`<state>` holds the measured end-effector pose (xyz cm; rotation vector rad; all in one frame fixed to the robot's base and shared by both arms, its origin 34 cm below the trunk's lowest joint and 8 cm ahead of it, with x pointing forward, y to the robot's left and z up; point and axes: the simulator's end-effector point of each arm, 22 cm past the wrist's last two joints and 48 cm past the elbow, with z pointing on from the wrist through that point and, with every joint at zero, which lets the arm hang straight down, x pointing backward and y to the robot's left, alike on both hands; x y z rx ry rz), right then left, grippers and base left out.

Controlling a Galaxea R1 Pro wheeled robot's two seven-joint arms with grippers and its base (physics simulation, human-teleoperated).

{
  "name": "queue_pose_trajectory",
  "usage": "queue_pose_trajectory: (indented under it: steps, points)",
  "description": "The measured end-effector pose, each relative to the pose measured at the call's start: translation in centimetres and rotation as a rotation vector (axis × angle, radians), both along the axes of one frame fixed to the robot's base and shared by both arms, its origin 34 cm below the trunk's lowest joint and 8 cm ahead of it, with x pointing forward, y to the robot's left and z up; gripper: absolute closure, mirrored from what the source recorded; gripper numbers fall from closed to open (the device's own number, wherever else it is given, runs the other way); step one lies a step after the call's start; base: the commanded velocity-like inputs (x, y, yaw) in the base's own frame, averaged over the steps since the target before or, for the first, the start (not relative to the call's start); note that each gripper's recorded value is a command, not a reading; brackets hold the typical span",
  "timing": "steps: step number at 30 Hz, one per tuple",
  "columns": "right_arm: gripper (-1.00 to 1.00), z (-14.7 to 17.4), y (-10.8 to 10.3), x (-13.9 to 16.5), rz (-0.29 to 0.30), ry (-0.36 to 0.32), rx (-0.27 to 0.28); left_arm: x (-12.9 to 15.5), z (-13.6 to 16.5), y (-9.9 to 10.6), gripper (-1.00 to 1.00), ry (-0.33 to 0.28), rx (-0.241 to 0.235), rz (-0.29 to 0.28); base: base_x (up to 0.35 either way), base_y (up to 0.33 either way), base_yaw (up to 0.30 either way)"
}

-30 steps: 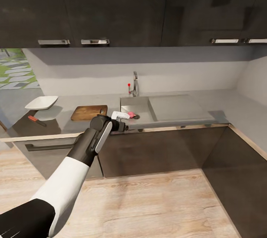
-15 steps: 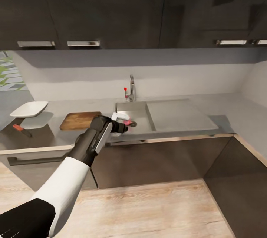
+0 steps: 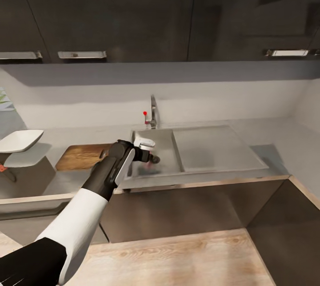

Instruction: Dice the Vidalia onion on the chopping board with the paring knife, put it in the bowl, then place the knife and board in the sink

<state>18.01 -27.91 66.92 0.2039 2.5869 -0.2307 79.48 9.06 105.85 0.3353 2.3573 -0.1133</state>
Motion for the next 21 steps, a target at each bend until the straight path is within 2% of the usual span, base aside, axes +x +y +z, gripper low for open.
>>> queue_pose_trajectory:
  steps: [6,13,21]
  points:
    - [-1.00,0.0,0.0,0.0,0.000,0.000,0.000,-0.3,-1.6,0.4,-1.00,0.036,0.016,0.007,0.315,-0.015,0.000]
    - [-1.00,0.0,-0.1,0.0,-0.002,0.001,-0.002,-1.4,-5.0,1.1,-1.00,0.116,0.041,0.016,0.305,-0.001,0.000]
    - [-1.00,0.0,-0.1,0.0,-0.002,0.001,-0.004,-2.2,-7.2,1.5,-1.00,0.170,0.055,0.020,0.105,0.000,0.000]
